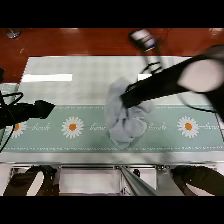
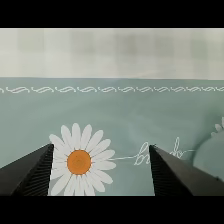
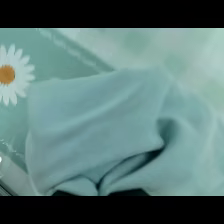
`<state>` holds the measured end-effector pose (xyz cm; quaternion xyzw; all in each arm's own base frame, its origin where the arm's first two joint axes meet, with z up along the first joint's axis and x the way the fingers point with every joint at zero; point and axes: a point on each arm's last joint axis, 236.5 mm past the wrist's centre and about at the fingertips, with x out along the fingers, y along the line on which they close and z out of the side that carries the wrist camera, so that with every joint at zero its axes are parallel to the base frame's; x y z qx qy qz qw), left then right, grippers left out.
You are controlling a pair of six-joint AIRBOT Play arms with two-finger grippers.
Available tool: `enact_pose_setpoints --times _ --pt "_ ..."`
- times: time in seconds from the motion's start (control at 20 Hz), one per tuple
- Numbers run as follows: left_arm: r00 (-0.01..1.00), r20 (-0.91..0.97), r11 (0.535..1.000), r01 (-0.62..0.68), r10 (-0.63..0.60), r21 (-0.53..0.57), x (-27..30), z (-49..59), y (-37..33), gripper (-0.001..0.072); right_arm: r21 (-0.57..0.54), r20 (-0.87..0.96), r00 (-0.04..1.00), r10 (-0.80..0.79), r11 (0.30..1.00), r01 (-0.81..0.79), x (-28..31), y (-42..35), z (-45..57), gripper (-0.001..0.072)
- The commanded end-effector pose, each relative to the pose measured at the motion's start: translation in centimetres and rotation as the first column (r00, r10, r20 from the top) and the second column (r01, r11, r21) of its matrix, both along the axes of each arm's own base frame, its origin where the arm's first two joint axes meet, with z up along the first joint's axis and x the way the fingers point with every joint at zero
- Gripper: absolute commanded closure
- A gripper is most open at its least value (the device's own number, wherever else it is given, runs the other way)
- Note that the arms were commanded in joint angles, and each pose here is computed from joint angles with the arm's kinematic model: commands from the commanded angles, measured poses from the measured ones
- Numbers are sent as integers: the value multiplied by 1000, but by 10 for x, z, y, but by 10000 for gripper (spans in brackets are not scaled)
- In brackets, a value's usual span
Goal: Fold the shirts.
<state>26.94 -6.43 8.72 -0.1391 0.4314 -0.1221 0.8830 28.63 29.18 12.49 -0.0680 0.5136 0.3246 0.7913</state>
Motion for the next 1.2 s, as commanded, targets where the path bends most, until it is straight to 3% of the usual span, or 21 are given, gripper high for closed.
enact_pose_setpoints --times 0.0,0.1,0.15,0.2,0.3,0.4,0.55,0.65,0.75,0.95,1.15 --pt "999 -35 1000 -3 2 -8 4 -10 0 3 21 -188 979 80 997 -77 -24 85 -94 684" --pt "997 -72 1000 -3 2 -13 7 -20 0 3 86 -263 961 81 994 -61 -34 120 -121 643" --pt "996 -93 1000 -3 2 -17 8 -25 0 3 133 -299 949 95 990 -57 -40 132 -124 381" --pt "993 -114 999 -7 2 -43 10 -29 -4 3 160 -309 943 125 984 -78 -42 135 -122 74" --pt "989 -143 990 -1 -20 -143 12 -29 -24 3 126 -317 936 154 985 -119 -38 110 -109 85" --pt "983 -155 983 71 -98 -171 7 -30 -48 3 36 -248 966 68 997 -61 -5 49 -82 85" --pt "959 -177 969 199 -223 -146 -10 -38 -78 3 -72 -84 973 -216 975 210 47 -75 -37 85" --pt "941 -230 969 244 -249 -49 -11 -62 -71 3 -80 -77 918 -388 921 382 43 -150 -41 85" --pt "913 -327 969 241 -245 -52 -10 -91 -70 3 -70 -163 814 -558 829 555 12 -199 -80 85" --pt "801 -540 964 243 -260 -103 -11 -155 -77 3 27 -413 715 -564 777 629 -64 -173 -148 86" --pt "781 -531 944 249 -329 -218 22 -161 -105 3 37 -506 719 -477 821 570 -101 -132 -176 85"
